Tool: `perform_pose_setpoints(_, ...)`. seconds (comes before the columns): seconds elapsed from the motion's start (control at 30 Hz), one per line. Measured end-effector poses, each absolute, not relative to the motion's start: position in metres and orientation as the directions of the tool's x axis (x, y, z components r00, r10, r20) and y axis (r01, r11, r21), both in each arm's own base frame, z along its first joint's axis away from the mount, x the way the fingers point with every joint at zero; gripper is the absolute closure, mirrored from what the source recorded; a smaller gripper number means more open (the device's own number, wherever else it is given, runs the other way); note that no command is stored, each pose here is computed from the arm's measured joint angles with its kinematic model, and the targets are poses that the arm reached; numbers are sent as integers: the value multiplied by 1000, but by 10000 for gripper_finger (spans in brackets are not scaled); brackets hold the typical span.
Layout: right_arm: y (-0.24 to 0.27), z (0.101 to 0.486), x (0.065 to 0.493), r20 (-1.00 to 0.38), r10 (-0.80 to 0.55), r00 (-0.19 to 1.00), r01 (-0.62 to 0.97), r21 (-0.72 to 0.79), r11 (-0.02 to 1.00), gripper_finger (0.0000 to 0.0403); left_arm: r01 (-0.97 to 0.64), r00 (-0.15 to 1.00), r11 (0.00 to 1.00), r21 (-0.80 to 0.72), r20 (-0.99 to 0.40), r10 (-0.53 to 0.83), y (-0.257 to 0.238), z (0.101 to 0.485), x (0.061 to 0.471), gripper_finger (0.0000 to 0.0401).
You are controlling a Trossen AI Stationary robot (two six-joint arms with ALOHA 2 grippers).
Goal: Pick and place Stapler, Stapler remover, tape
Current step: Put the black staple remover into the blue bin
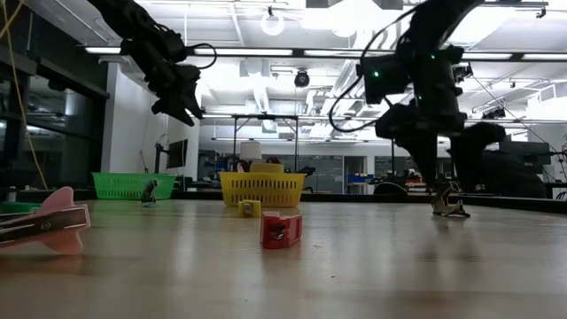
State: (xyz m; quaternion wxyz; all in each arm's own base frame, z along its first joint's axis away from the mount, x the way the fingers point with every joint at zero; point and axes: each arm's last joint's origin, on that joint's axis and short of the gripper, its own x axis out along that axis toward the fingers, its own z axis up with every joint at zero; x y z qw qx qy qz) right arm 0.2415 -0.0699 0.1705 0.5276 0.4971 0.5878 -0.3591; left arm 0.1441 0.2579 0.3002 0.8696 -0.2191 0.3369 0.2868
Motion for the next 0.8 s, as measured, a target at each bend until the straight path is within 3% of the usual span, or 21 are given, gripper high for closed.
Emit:
perform_pose_setpoints(0.2,-68,154,241,-962,236,139,960,190,206,128,-645,609,741,-187,-711,350,258,300,144,190)
perform_pose_setpoints(0.37,-66,144,236,-958,249,139,965,188,182,139,-646,608,741,-186,-712,351,258,300,144,190)
perform_pose_setpoints(0.8,-65,135,233,-952,253,171,957,221,187,264,-639,607,748,-177,-714,349,258,300,144,190)
